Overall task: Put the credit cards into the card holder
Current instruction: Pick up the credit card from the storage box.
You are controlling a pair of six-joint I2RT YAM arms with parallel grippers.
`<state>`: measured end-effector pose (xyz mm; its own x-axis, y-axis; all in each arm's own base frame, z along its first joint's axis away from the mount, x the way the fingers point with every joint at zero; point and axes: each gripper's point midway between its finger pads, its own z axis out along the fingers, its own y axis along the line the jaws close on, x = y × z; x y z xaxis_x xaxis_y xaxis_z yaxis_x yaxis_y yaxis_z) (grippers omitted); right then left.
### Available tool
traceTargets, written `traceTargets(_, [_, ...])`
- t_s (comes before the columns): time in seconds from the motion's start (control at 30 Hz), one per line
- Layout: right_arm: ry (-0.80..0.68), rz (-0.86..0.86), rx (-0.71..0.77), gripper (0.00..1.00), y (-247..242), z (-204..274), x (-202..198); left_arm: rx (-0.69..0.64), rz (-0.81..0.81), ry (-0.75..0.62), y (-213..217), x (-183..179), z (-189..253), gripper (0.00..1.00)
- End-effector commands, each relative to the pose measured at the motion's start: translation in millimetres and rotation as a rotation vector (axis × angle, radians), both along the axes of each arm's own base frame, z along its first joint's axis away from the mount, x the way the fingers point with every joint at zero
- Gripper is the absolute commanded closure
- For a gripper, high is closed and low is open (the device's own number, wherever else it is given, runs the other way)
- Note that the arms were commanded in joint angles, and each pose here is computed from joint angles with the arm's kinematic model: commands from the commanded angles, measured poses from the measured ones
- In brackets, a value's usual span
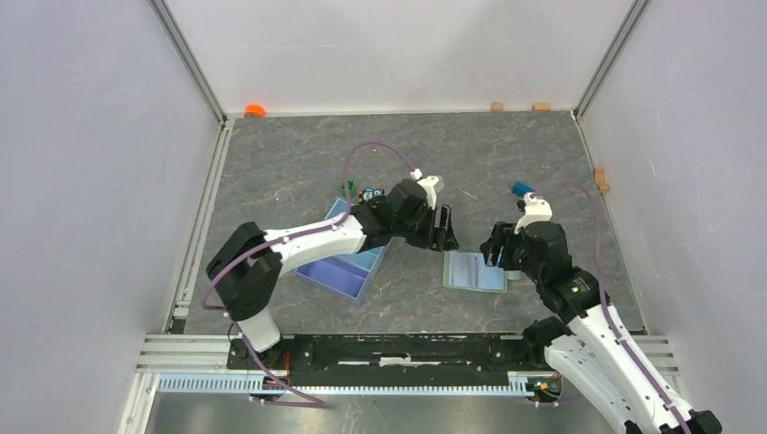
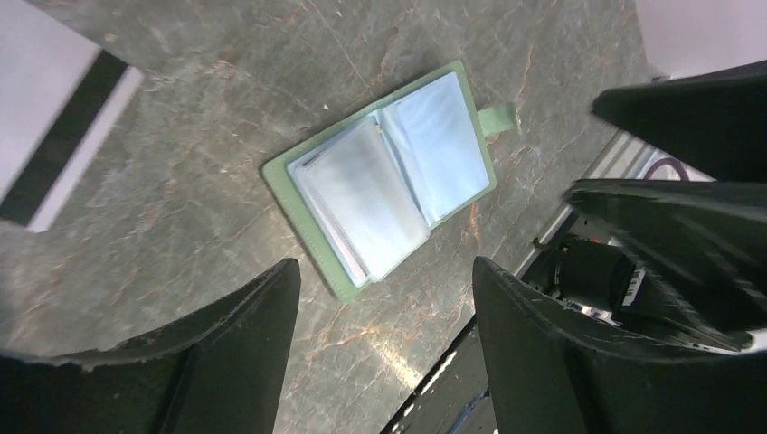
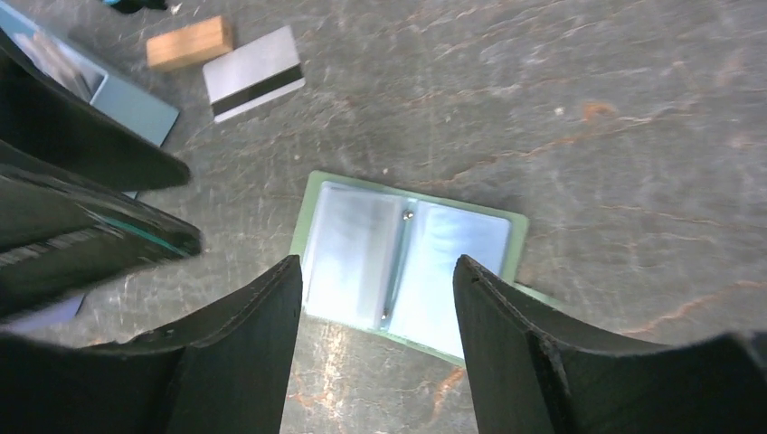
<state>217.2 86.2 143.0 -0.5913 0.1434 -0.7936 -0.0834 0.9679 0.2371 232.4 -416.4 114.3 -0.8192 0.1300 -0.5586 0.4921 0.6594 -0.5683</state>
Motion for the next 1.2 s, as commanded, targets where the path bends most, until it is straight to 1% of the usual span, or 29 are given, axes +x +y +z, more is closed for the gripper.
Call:
traceTargets(0.0, [-0.018, 0.173, 0.099, 0.33, 36, -8, 0, 0.055, 0.04, -0.077, 41, 21, 35, 0.22])
traceTargets(0.1, [-0.063, 0.338, 0.13, 0.28, 61, -2, 2, 0.106, 0.046, -0.033, 78, 28, 36, 0.21])
traceTargets(0.2, [-0.102, 0.476, 0.152, 0.25, 84, 9, 9, 0.232, 0.06, -0.02, 127, 36, 31, 0.21])
traceTargets(0.3, [-0.119, 0.514, 0.167, 0.23, 97, 13, 22, 0.298, 0.11, -0.005, 183, 53, 31, 0.18])
traceTargets(0.4, [-0.162, 0.552, 0.216, 0.21, 113, 20, 35, 0.357, 0.238, 0.015, 248, 77, 30, 0.16])
traceTargets(0.5, [-0.174, 0.61, 0.196, 0.2, 133, 27, 49, 0.377, 0.293, 0.003, 283, 92, 28, 0.16])
traceTargets(0.53, [-0.173, 0.631, 0.168, 0.19, 139, 29, 56, 0.389, 0.296, -0.004, 290, 97, 26, 0.16])
traceTargets(0.6, [-0.174, 0.663, 0.121, 0.19, 153, 31, 67, 0.399, 0.245, -0.014, 294, 101, 19, 0.16])
traceTargets(0.63, [-0.171, 0.682, 0.112, 0.19, 161, 32, 73, 0.394, 0.199, -0.014, 291, 100, 14, 0.16])
traceTargets(0.73, [-0.157, 0.756, 0.114, 0.19, 188, 29, 83, 0.363, 0.133, -0.015, 283, 104, 7, 0.17])
traceTargets(0.8, [-0.153, 0.813, 0.115, 0.19, 209, 30, 88, 0.397, 0.143, -0.008, 289, 110, 0, 0.17])
traceTargets(0.9, [-0.133, 0.898, 0.114, 0.2, 238, 21, 93, 0.406, 0.152, 0.014, 293, 114, -4, 0.19])
traceTargets(1.0, [-0.06, 0.939, 0.075, 0.21, 258, -1, 103, 0.43, 0.168, 0.014, 298, 118, -8, 0.19])
traceTargets(1.1, [-0.051, 0.949, 0.051, 0.22, 271, -13, 114, 0.405, 0.15, 0.037, 292, 119, -14, 0.22])
traceTargets(1.17, [-0.043, 0.949, 0.047, 0.22, 278, -20, 122, 0.412, 0.149, 0.051, 292, 120, -19, 0.25])
